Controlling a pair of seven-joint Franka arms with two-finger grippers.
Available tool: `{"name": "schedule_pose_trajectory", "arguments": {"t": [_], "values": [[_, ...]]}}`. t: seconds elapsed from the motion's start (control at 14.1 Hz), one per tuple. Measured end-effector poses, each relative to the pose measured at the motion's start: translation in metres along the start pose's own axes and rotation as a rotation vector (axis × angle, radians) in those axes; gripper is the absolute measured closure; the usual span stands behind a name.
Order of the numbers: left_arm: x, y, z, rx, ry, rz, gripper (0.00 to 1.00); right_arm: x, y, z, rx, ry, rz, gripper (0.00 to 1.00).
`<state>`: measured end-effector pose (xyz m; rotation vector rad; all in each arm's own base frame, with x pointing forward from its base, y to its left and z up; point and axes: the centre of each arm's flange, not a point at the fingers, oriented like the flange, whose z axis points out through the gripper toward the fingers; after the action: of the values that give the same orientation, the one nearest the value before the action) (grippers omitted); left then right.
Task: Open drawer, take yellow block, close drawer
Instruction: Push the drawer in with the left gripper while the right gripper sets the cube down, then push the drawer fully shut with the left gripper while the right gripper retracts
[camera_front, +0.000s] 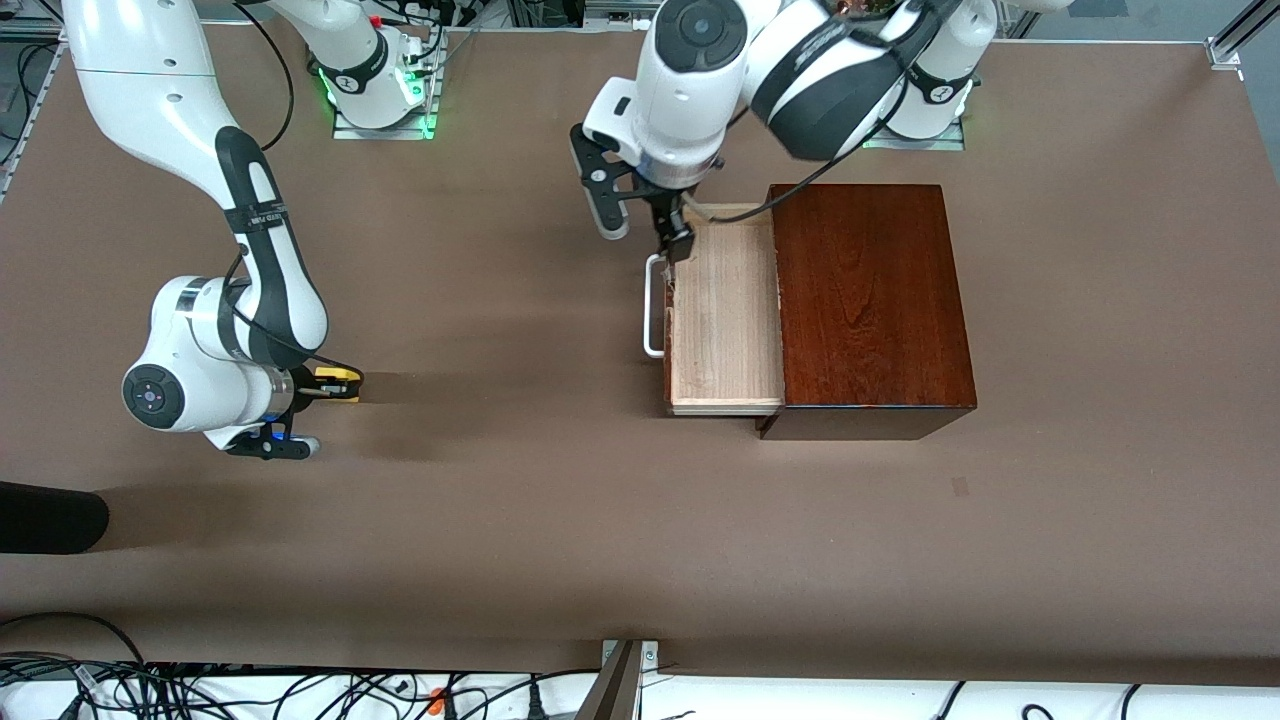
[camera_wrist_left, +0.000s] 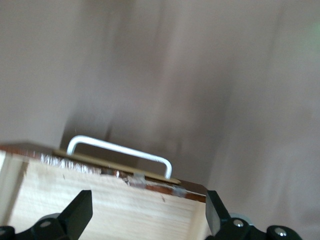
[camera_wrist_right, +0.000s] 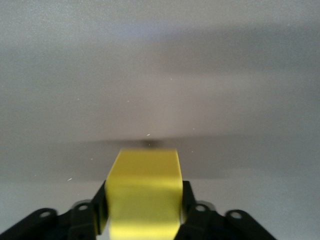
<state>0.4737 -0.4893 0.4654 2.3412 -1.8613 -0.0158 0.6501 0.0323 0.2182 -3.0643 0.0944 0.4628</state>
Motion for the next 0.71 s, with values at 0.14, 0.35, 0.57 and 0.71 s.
{"name": "schedule_pose_trajectory", "arguments": {"t": [0.14, 0.35, 0.57, 0.71], "values": [[0.009, 0.000, 0.024, 0.015, -0.023, 0.159, 0.00, 0.000, 0.000, -0.004, 0.001, 0.006, -0.002, 0.12], [0.018, -0.001, 0.066, -0.007, -0.054, 0.312, 0.00, -0.002, -0.002, -0.021, 0.007, 0.031, -0.005, 0.00], [0.020, -0.005, 0.105, -0.005, -0.118, 0.370, 0.00, -0.013, -0.004, -0.052, 0.019, 0.020, -0.009, 0.00], [0.024, 0.000, 0.124, 0.013, -0.164, 0.406, 0.00, -0.021, 0.002, -0.082, 0.026, 0.027, -0.003, 0.00]]}}
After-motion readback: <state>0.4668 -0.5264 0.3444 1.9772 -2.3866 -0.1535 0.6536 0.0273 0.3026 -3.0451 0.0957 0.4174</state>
